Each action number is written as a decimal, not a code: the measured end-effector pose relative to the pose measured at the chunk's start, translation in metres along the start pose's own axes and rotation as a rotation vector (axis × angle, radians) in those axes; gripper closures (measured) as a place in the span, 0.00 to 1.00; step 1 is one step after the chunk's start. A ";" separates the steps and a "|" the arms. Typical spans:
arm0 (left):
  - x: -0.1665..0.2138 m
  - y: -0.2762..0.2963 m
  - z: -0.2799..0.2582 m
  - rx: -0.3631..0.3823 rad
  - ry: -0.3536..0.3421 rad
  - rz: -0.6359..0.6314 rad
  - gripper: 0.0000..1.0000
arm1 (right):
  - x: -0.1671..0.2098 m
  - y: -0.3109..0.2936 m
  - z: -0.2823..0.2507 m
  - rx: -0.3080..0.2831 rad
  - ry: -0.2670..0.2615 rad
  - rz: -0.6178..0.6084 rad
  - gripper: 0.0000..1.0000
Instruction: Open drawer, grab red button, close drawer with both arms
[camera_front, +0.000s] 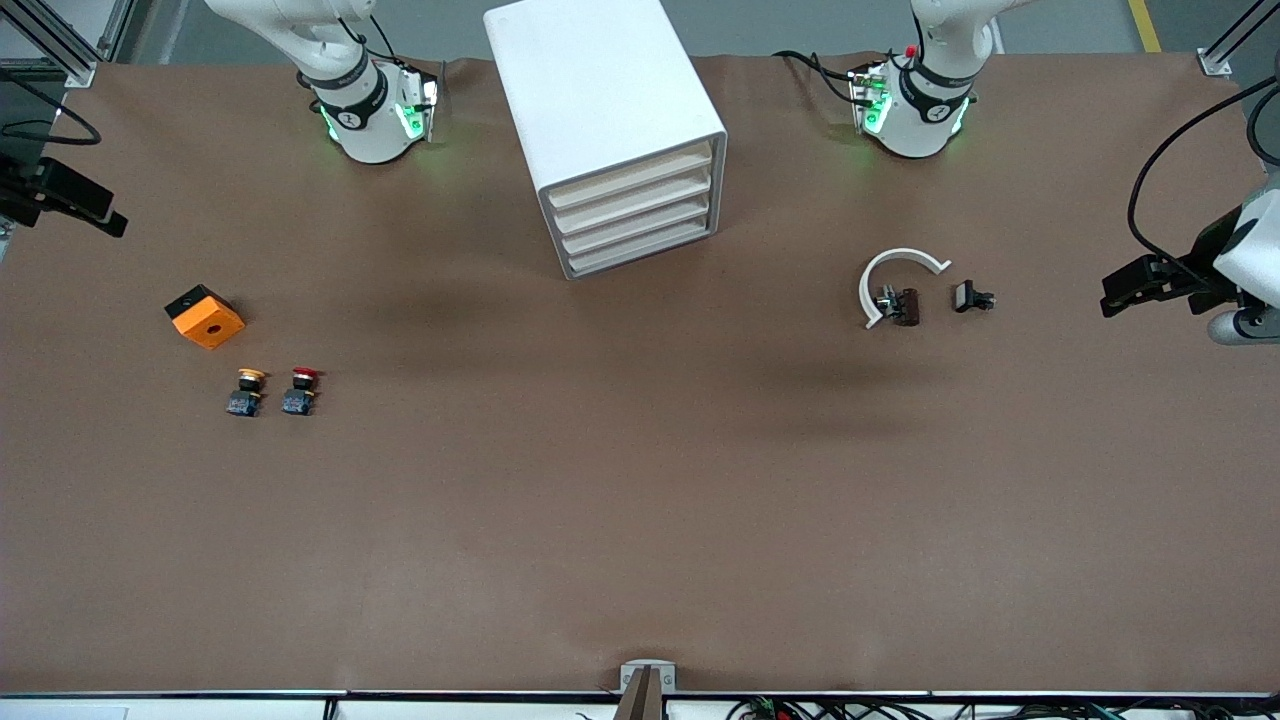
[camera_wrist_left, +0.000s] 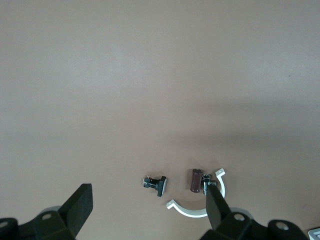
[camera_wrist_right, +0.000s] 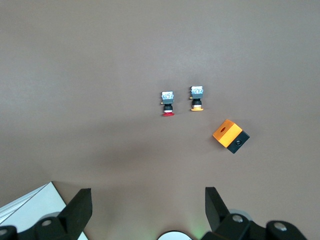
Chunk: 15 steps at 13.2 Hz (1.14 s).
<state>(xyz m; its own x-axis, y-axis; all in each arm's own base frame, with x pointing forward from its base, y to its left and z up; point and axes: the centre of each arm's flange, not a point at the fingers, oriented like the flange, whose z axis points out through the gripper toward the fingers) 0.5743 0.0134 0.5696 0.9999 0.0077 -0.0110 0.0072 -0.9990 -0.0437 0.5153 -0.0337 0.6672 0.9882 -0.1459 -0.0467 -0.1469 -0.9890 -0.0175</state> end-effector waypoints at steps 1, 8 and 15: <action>0.000 0.001 0.000 0.003 0.001 0.001 0.00 | -0.004 0.000 -0.001 0.001 0.000 -0.001 0.00; -0.001 0.007 -0.005 0.010 0.009 0.008 0.00 | -0.024 -0.001 0.004 0.003 0.012 -0.011 0.00; -0.005 0.010 -0.028 0.007 0.029 0.012 0.00 | -0.026 -0.004 0.004 0.003 0.013 -0.018 0.00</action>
<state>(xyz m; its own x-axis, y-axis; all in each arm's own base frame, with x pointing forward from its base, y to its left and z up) 0.5699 0.0018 0.5975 0.9998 -0.0054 0.0169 -0.0045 -0.9987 -0.0506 0.4903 -0.0255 0.6643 0.9912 -0.1281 -0.0334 -0.1289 -0.9914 -0.0209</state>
